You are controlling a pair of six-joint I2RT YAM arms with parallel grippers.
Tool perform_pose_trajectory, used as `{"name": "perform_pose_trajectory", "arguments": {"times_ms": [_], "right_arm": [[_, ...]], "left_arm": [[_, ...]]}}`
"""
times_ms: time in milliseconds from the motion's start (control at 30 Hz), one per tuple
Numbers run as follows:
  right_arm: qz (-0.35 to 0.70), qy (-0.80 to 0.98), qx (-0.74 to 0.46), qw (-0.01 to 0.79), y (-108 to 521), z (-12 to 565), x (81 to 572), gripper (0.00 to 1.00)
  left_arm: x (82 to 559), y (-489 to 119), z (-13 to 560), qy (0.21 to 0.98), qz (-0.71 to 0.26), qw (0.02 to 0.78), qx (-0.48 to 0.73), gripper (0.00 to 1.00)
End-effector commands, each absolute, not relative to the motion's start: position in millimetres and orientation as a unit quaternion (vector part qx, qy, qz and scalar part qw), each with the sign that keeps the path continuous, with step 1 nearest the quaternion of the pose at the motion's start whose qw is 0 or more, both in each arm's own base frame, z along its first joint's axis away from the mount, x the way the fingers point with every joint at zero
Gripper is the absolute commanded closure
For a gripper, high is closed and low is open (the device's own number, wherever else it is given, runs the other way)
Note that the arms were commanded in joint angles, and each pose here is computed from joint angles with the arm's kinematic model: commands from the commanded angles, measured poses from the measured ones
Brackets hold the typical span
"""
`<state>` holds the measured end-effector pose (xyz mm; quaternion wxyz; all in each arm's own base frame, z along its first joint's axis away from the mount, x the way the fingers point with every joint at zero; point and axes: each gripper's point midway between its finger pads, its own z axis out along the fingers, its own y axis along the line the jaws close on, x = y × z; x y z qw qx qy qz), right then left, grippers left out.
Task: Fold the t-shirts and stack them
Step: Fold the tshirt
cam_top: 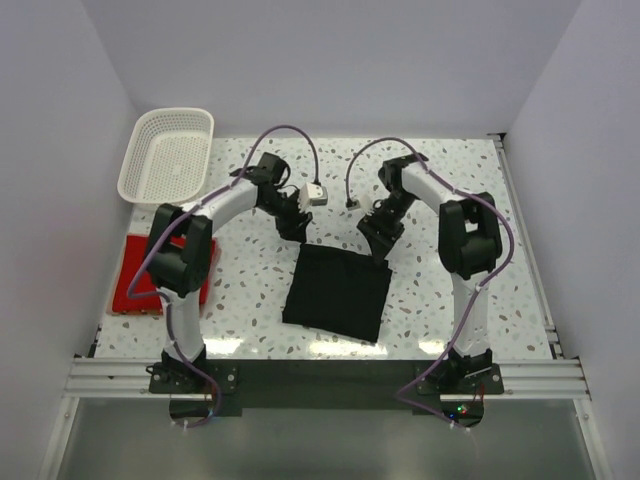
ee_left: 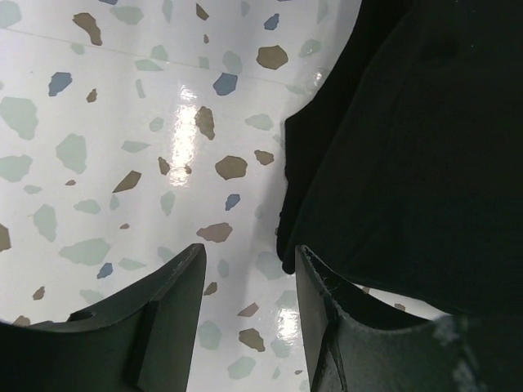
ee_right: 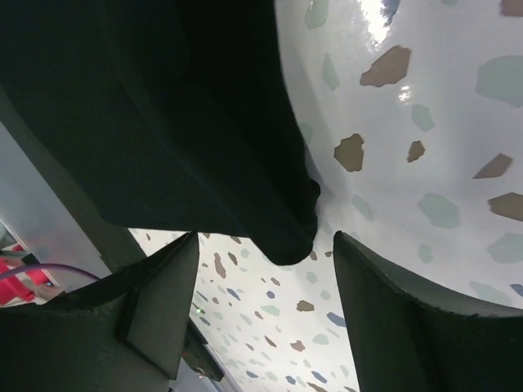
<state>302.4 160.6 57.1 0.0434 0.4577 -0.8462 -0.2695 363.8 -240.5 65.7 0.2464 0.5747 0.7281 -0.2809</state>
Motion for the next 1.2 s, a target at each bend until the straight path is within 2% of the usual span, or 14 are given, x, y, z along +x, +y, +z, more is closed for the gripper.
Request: {"name": "perform_pose_trajectory", "arguments": {"times_ms": [0, 133, 167, 233, 267, 300, 400, 433, 467, 500, 600, 733, 967, 1167], "right_arm": [[-0.286, -0.835, 0.467, 0.051, 161.4, 76.4, 282.5, 0.3], [-0.29, -0.831, 0.47, 0.066, 160.1, 71.5, 271.4, 0.4], [-0.291, -0.83, 0.471, 0.072, 159.3, 69.7, 267.8, 0.48], [-0.291, -0.829, 0.473, 0.075, 158.3, 70.4, 265.1, 0.57], [-0.291, -0.829, 0.472, 0.075, 157.6, 72.5, 264.6, 0.71], [-0.29, -0.829, 0.473, 0.071, 157.6, 76.5, 264.5, 0.77], [-0.285, -0.829, 0.476, 0.062, 157.0, 92.8, 265.7, 0.9], [-0.281, -0.83, 0.48, 0.051, 157.5, 103.3, 267.2, 0.98], [-0.28, -0.83, 0.479, 0.058, 154.9, 110.2, 262.9, 1.0], [-0.277, -0.83, 0.481, 0.055, 153.9, 115.6, 262.2, 1.0], [-0.257, -0.835, 0.482, 0.065, 143.0, 128.3, 254.1, 1.0], [-0.22, -0.843, 0.48, 0.104, 118.5, 113.7, 236.7, 1.0], [-0.145, -0.871, 0.459, 0.097, 87.8, 53.0, 280.2, 1.0], [-0.116, -0.888, 0.44, 0.071, 80.6, 31.4, 319.0, 1.0]], "left_arm": [[356.5, -249.7, 70.1, 0.717, -0.317, 0.233, 0.575, 0.47], [351.4, -250.3, 57.6, 0.72, -0.327, 0.216, 0.572, 0.47], [351.0, -249.9, 54.0, 0.721, -0.328, 0.213, 0.572, 0.47], [350.6, -249.6, 50.3, 0.723, -0.329, 0.209, 0.571, 0.48], [350.2, -250.0, 50.0, 0.722, -0.33, 0.209, 0.571, 0.5], [350.2, -250.4, 50.6, 0.721, -0.331, 0.209, 0.571, 0.52], [347.4, -250.8, 54.8, 0.717, -0.336, 0.209, 0.573, 0.65], [346.2, -249.8, 56.6, 0.717, -0.336, 0.209, 0.574, 0.74], [345.5, -249.4, 57.9, 0.716, -0.336, 0.21, 0.575, 0.79], [345.4, -248.0, 58.7, 0.716, -0.335, 0.211, 0.575, 0.88], [345.2, -246.3, 64.3, 0.715, -0.333, 0.216, 0.576, 1.0], [351.7, -246.3, 76.2, 0.715, -0.325, 0.237, 0.573, 1.0], [366.2, -238.2, 63.7, 0.745, -0.288, 0.233, 0.555, 1.0], [382.0, -233.8, 47.3, 0.772, -0.261, 0.23, 0.532, 1.0]]}}
